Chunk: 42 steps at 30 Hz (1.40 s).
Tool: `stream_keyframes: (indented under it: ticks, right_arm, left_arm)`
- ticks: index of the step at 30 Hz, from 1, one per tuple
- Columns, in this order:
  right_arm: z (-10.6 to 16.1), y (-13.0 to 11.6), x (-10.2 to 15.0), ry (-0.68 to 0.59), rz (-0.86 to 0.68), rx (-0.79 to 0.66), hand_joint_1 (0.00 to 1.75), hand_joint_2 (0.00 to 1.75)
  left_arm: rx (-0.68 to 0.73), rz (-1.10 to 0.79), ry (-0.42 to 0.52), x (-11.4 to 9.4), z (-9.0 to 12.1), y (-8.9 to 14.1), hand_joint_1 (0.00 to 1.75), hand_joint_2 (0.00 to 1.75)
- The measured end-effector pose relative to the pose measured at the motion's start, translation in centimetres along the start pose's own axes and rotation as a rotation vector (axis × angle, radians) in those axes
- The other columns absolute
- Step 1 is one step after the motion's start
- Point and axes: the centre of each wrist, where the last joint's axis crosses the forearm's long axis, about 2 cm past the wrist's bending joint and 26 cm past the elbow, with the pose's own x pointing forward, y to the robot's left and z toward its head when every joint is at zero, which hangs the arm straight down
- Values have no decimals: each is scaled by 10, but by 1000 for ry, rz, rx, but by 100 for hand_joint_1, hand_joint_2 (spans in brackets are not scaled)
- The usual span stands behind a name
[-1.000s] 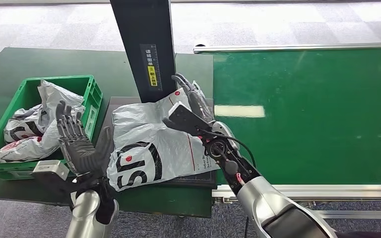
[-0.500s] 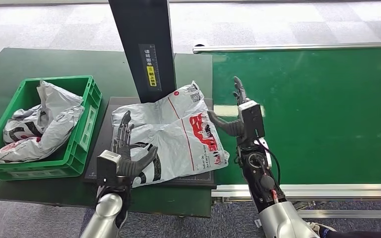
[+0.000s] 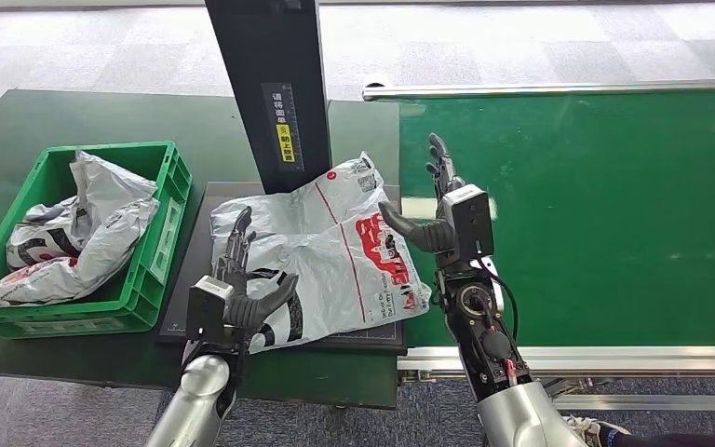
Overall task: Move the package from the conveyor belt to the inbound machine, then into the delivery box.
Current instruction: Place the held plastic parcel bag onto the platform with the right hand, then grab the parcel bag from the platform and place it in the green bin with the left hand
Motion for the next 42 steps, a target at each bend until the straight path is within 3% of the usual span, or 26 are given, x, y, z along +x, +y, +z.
stream_keyframes:
  ticks: [22, 42]
  right_arm:
    - [-3, 9, 2, -15, -74, 6, 0, 175]
    - [-2, 4, 1, 6, -19, -21, 0, 175]
  left_arm:
    - [8, -4, 0, -3, 1, 5, 0, 175]
    - [-5, 8, 1, -2, 1, 4, 0, 175]
